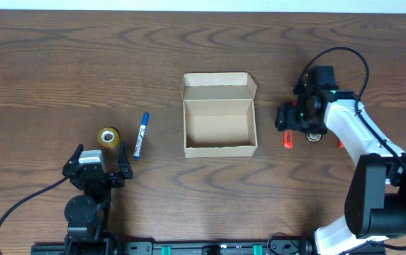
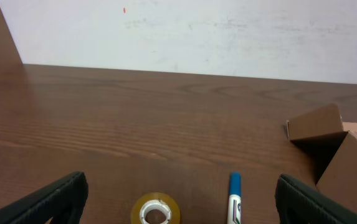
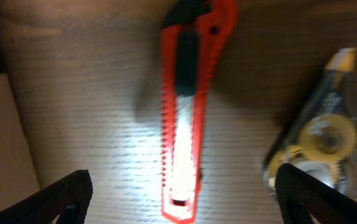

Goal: Pack container
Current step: 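Move the right gripper over the orange box cutter and lower, then close the right gripper on the orange box cutter and lift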

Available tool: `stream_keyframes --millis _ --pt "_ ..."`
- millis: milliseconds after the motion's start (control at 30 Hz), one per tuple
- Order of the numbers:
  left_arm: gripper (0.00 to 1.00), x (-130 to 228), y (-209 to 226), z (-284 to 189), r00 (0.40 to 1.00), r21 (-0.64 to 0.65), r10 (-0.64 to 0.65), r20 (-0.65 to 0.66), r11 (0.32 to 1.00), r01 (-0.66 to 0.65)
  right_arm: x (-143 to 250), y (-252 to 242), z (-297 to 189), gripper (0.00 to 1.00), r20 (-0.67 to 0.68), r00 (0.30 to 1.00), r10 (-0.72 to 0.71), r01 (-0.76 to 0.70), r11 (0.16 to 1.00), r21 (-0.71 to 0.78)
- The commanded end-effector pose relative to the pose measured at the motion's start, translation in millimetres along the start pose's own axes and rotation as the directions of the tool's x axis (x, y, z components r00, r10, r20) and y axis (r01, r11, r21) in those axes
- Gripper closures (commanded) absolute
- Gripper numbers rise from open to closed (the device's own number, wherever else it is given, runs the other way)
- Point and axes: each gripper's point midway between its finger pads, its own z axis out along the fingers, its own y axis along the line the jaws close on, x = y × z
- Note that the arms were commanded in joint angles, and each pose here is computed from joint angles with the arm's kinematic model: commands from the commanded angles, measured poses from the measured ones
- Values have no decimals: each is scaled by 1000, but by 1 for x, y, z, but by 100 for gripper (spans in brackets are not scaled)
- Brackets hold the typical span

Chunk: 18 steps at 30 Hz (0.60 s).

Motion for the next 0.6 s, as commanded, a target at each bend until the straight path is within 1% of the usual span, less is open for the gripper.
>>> stream_keyframes --millis 0,567 --pt "5 19 5 1 998 -26 -6 -56 1000 5 -1 -9 1 12 4 1000 26 -26 1000 6" --pt "5 18 5 1 998 -26 -6 -55 1000 4 4 -9 20 13 -42 999 15 -15 1000 9"
